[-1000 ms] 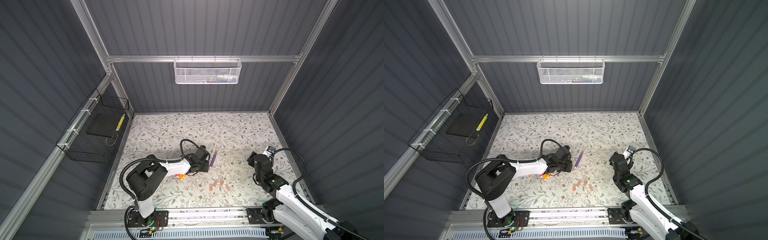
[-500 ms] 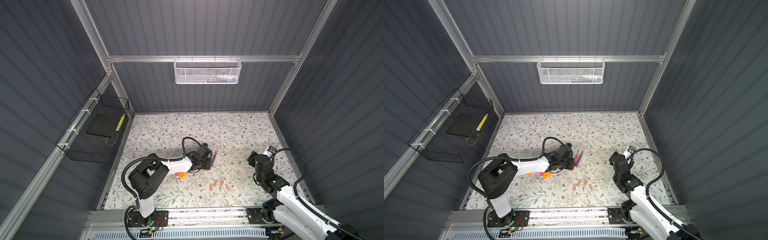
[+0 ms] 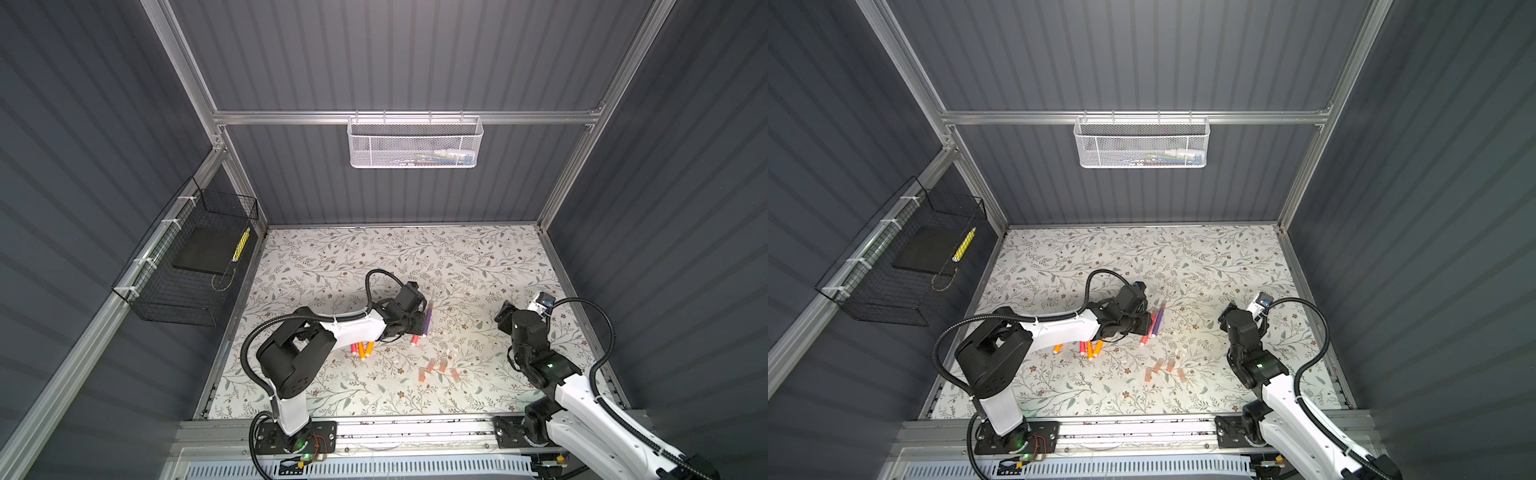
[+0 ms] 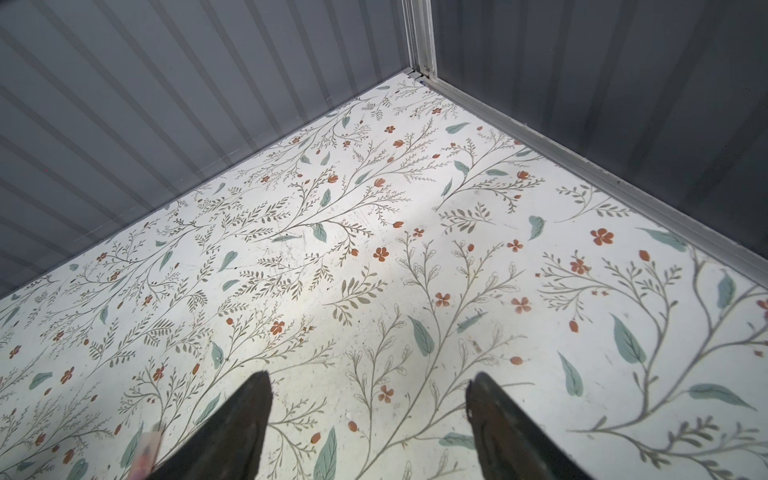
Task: Insert the pens into the pen caps
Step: 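Set the capped pink marker down with the left gripper while the right arm withdraws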
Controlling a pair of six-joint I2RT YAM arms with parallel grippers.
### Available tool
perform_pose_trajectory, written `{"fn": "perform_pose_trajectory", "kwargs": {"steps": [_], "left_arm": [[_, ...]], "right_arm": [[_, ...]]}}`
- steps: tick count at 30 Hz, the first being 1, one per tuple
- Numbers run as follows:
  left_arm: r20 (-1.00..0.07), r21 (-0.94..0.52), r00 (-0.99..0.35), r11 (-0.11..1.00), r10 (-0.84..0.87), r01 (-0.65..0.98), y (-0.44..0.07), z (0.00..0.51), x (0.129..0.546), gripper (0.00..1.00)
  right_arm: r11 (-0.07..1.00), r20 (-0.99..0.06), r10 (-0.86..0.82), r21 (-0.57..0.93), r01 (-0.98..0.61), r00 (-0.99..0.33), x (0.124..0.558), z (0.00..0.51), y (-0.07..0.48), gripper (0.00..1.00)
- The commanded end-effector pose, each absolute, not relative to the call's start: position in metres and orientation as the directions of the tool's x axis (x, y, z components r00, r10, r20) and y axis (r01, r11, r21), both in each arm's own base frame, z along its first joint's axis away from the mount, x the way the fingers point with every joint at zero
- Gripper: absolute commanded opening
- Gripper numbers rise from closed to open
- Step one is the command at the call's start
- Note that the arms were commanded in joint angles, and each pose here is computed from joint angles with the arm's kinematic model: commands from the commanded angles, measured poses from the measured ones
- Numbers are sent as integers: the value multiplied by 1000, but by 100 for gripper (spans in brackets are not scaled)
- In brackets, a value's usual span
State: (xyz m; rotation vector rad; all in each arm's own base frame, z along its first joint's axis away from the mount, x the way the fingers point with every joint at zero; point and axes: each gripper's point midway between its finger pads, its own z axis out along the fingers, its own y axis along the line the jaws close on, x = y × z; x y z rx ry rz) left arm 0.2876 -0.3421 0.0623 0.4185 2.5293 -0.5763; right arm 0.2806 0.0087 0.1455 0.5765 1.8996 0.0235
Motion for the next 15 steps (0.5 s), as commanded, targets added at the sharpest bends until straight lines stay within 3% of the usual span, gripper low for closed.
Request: {"fn": "perform_pose_trajectory", "kwargs": {"steps": [1, 4, 8, 13, 15], "left_arm": [[-633, -261, -760, 884, 147, 389, -317, 109, 292, 28], [-655, -213, -747, 920, 114, 328, -278, 127, 279, 32], [-636, -193, -769, 951, 64, 239, -231, 135, 252, 36], [-639, -241, -768, 936, 44, 255, -232, 168, 246, 44], [-598, -212, -797, 942, 85, 259, -233, 164, 242, 43]], "right_arm": [[890, -822, 442, 352, 288, -359, 279, 168, 31, 76], [859, -784, 451, 511, -30, -426, 273, 220, 89, 83], [674, -742, 525, 661, -329, -416, 250, 290, 132, 91], [510, -715, 520, 699, -502, -467, 230, 343, 160, 91], [514, -719, 511, 695, -504, -471, 228, 350, 160, 90]]}}
